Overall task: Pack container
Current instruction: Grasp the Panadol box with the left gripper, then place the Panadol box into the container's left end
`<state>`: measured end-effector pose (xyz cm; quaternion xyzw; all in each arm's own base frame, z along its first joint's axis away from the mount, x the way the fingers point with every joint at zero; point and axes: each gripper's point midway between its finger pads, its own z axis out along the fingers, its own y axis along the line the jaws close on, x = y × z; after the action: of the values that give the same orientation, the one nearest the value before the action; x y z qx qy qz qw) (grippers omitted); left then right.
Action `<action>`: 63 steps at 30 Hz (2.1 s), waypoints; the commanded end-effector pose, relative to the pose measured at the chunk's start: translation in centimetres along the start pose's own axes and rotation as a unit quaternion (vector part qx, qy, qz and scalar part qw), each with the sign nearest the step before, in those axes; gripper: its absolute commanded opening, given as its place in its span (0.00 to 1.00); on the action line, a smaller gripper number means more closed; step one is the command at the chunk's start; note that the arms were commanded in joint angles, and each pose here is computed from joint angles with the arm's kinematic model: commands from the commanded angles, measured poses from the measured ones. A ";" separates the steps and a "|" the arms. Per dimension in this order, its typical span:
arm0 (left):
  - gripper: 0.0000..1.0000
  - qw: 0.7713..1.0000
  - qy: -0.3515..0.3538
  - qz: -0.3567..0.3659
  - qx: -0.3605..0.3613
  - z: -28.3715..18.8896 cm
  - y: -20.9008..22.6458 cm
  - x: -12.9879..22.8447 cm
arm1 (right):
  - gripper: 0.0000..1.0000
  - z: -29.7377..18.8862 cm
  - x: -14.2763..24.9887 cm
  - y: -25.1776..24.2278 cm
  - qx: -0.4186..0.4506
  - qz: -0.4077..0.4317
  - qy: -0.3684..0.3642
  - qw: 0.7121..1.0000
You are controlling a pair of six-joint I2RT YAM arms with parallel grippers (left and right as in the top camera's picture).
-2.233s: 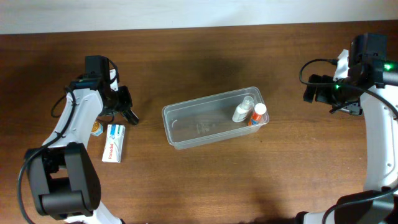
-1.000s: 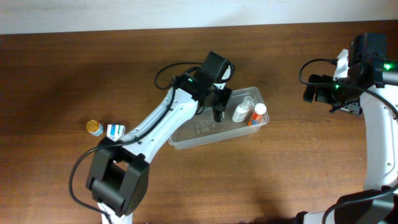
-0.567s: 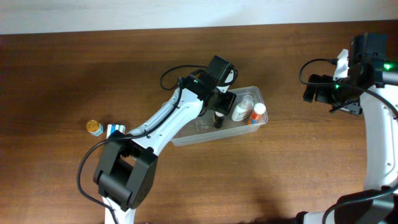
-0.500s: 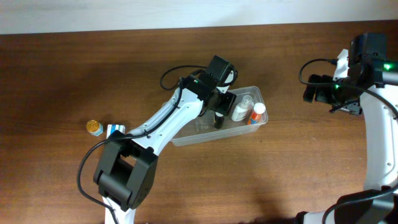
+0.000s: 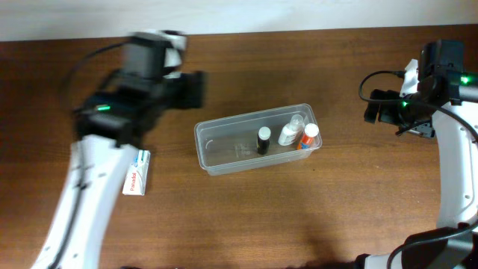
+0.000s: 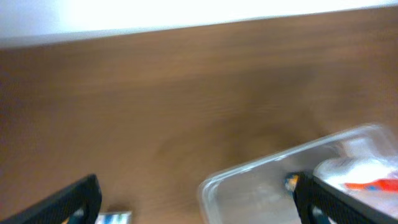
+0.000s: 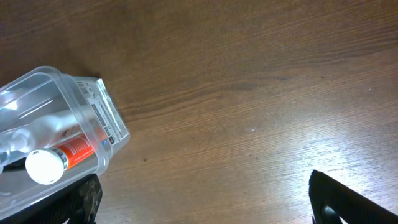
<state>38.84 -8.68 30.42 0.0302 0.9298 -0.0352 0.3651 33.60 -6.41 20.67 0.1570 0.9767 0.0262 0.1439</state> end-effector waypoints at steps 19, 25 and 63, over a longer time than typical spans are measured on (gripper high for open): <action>0.99 0.896 0.407 -0.159 -0.083 11.8 12.5 24.1 | 0.98 0.3 0.1 -0.1 -0.001 0.003 0.006 1.000; 0.99 0.882 0.439 -0.151 -0.077 13.8 12.6 26.2 | 0.98 0.3 0.1 -0.2 -0.001 0.003 0.006 1.000; 0.31 0.933 0.195 0.284 0.102 9.5 -8.1 8.5 | 0.98 0.3 0.1 -0.2 -0.001 0.003 0.006 1.000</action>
<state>39.95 -12.84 17.66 0.2047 0.9655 -0.0170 0.1602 33.60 -6.41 20.65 0.1566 0.9768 0.0263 0.1434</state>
